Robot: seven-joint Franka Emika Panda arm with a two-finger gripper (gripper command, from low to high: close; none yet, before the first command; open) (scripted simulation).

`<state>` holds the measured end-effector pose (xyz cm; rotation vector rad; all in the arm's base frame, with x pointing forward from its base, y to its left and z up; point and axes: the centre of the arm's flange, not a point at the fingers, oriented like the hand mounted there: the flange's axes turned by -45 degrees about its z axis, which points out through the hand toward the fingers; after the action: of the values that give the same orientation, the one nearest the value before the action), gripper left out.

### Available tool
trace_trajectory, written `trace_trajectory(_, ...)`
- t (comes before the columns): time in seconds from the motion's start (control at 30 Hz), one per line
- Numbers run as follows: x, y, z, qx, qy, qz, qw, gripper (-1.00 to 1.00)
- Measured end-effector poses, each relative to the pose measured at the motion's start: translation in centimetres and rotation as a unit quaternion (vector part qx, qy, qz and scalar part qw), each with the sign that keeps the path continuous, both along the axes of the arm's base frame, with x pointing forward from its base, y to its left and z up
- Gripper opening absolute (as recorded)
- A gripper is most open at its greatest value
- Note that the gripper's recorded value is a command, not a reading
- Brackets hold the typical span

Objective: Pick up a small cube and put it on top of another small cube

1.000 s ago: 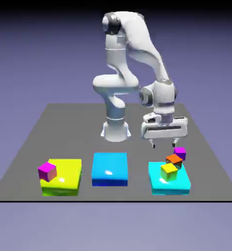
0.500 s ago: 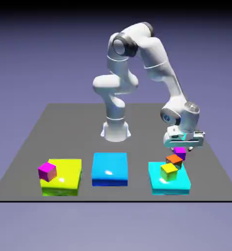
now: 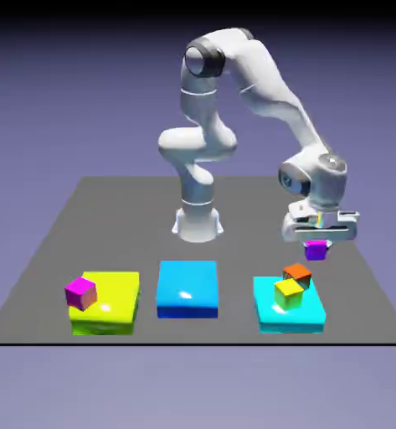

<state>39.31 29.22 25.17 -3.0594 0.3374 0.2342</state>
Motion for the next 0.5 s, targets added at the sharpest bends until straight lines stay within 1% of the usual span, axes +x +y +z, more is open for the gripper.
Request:
trace_trajectory(0.13, 7.8, -9.9, 1.6, 0.002, 0.005, -0.193, 0.981, -1.0)
trace_trajectory(0.27, 12.9, -21.7, 3.3, 0.006, 0.01, -0.378, 0.926, -1.0)
trace_trajectory(0.4, 14.9, -34.8, 5.2, 0.014, 0.015, -0.546, 0.837, -1.0)
trace_trajectory(0.5, 14.1, -45.0, 6.8, 0.021, 0.018, -0.659, 0.751, -1.0)
